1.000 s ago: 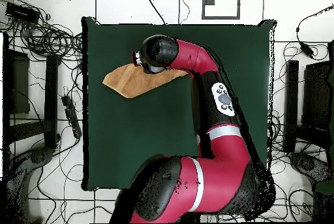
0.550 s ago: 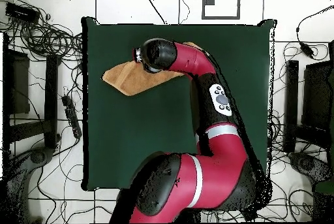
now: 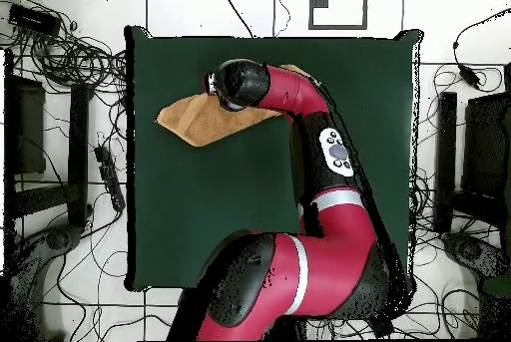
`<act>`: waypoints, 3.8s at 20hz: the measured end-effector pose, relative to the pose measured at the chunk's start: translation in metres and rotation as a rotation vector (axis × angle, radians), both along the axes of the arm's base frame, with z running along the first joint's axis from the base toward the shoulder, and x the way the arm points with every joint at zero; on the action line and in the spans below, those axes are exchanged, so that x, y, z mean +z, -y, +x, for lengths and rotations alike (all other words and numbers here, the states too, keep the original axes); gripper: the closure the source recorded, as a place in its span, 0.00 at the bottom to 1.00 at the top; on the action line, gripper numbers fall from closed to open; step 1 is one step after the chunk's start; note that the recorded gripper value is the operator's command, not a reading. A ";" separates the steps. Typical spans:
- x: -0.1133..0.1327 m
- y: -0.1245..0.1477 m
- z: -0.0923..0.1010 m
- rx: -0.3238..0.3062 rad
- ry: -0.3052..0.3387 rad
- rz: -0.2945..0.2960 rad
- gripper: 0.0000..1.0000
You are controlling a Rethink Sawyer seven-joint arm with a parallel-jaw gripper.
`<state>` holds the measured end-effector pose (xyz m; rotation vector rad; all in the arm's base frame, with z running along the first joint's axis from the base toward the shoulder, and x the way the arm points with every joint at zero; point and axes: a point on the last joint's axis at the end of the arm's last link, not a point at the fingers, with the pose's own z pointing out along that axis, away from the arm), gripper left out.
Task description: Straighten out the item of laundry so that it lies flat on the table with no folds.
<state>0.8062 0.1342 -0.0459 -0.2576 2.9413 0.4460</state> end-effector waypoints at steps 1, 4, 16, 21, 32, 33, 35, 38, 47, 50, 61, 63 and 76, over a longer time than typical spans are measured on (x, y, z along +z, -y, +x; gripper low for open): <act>0.000 0.000 0.000 0.000 0.000 0.000 0.00; 0.000 0.000 0.000 0.001 0.001 -0.001 0.00; -0.005 -0.004 0.006 0.012 0.004 -0.027 0.00; -0.005 -0.005 0.008 0.022 -0.005 -0.040 0.00; -0.004 -0.008 0.013 0.058 -0.058 -0.075 0.00; -0.004 -0.008 0.013 0.063 -0.067 -0.078 0.00; -0.003 -0.008 0.013 0.074 -0.096 -0.085 0.00; -0.002 -0.008 0.012 0.088 -0.129 -0.096 0.00; -0.004 -0.009 0.013 0.121 -0.202 -0.137 0.00; -0.004 -0.006 0.015 0.123 -0.204 -0.152 1.00; 0.001 -0.001 0.019 0.124 -0.231 -0.158 1.00; 0.001 -0.001 0.019 0.124 -0.233 -0.157 1.00; 0.029 0.032 0.026 0.044 -0.022 -0.177 1.00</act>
